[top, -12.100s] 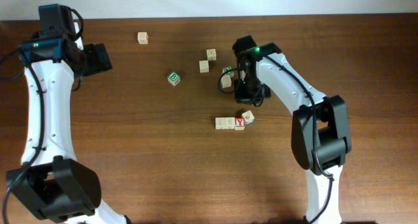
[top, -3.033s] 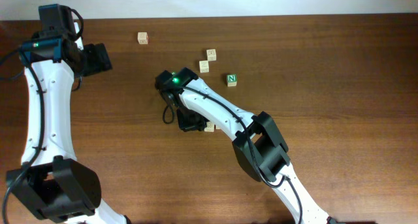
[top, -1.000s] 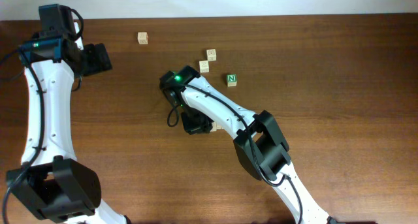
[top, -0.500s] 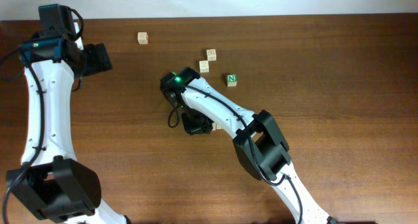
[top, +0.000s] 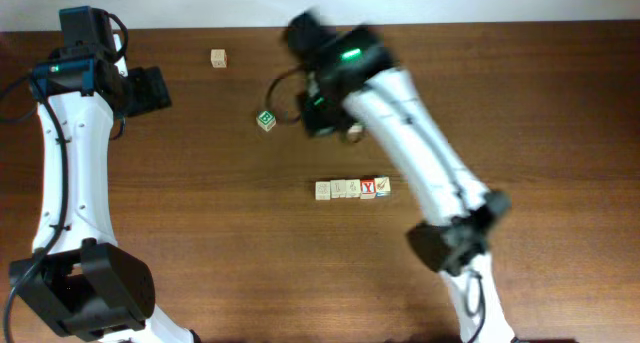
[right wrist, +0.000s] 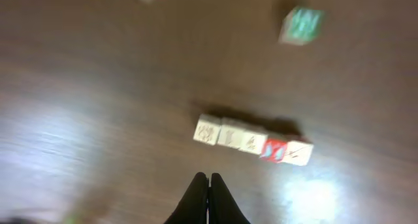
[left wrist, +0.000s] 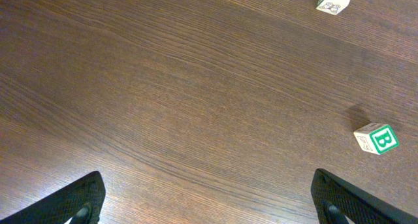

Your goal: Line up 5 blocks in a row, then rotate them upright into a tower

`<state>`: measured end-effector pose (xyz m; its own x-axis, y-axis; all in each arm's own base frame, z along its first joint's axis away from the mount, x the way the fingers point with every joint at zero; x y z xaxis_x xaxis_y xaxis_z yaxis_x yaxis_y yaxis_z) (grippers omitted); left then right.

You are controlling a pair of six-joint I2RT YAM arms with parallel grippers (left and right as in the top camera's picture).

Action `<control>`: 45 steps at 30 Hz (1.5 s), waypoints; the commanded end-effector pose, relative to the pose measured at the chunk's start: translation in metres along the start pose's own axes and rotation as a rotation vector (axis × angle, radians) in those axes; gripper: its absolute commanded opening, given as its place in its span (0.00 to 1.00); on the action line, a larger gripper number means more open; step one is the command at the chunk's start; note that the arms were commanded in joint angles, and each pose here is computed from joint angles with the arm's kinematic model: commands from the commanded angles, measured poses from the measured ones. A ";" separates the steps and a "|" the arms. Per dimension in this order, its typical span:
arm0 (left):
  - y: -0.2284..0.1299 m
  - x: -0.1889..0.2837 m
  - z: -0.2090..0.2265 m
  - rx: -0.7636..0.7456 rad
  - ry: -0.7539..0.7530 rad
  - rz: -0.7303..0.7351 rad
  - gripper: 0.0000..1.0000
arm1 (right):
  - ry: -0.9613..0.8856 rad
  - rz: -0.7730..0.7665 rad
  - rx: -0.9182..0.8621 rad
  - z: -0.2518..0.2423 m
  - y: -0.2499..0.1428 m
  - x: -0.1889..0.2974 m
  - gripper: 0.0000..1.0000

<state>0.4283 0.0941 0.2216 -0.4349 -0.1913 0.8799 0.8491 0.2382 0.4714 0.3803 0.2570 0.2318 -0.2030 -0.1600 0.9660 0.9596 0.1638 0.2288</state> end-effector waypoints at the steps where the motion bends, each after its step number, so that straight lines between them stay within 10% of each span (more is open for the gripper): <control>1: 0.006 0.004 0.003 0.019 0.008 -0.019 0.99 | 0.171 -0.122 0.038 -0.018 0.005 0.073 0.04; 8: 0.006 0.004 0.002 0.020 -0.001 -0.019 0.99 | 0.212 -0.310 -0.046 -0.097 -0.036 0.178 0.04; 16: -0.012 0.010 -0.041 0.022 -0.268 0.067 0.99 | 0.129 -0.080 -0.262 -0.181 -0.107 0.114 0.04; 19: -0.015 0.010 -0.044 0.114 -0.281 0.094 0.75 | 0.169 -0.017 -0.309 -0.192 -0.107 0.063 0.04; 23: -0.030 0.004 -0.066 0.170 -0.291 0.150 0.00 | 0.214 0.004 -0.320 -0.200 -0.103 -0.009 0.04; 45: -0.081 -0.052 -0.134 0.047 -0.295 0.219 0.00 | 0.309 0.237 -0.263 -0.145 -0.106 -0.172 0.04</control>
<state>0.4223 -0.0466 0.1395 -0.3361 0.1633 0.9276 0.9186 0.2744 0.2845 0.3481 0.1120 0.0326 0.0238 -0.4262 0.9043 0.9995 -0.0092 -0.0307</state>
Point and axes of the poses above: each gripper's point midway between its finger pads, its own x axis back along the fingers, its own z axis along the line the jaws close on, y = z × x, the point moved 1 cm from there along x, back along the fingers, and after that the axes turned 3 degrees about -x, right-handed, at the moved point
